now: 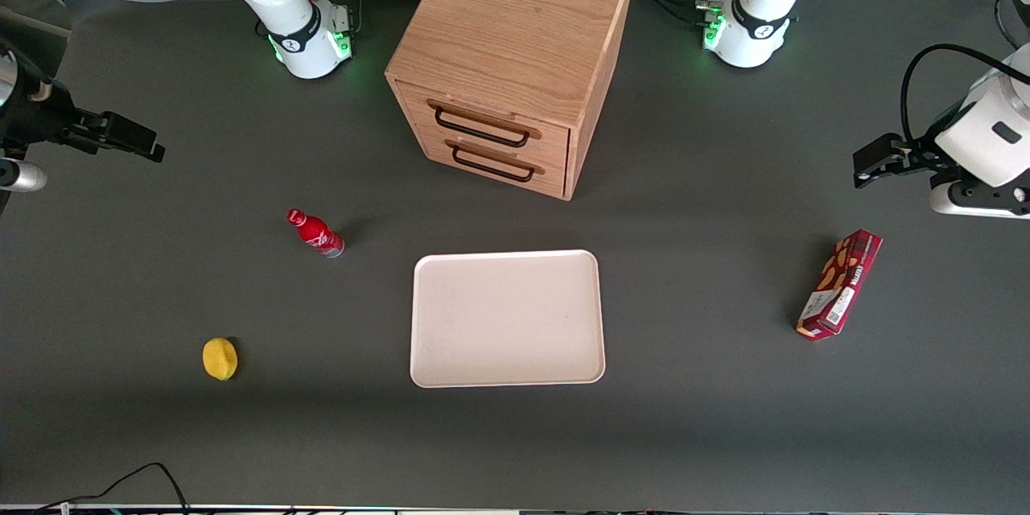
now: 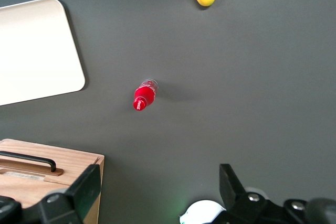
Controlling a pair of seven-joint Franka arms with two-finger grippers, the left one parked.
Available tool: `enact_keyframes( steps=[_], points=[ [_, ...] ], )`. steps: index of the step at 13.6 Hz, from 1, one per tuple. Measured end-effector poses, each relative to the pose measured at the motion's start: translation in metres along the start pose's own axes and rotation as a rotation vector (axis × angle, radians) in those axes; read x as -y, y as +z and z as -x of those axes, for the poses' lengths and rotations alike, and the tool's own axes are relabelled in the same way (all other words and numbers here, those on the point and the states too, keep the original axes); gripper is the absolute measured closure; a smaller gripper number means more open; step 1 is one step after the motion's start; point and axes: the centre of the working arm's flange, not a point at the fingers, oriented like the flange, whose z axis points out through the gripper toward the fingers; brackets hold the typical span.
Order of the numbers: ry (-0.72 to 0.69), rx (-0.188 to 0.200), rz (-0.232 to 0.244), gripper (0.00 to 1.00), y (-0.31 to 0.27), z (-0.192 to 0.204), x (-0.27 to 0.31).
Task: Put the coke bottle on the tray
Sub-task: 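Move the right gripper down to the red Coca-Cola bottle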
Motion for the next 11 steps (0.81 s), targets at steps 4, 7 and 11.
enact_keyframes(
  steps=[4,7,11],
  points=[
    [-0.002,0.033,0.010,0.00,0.008,-0.004,0.002],
    [-0.026,0.085,0.024,0.00,0.032,-0.007,0.016],
    [-0.063,0.057,0.020,0.00,0.134,-0.023,0.060]
  ],
)
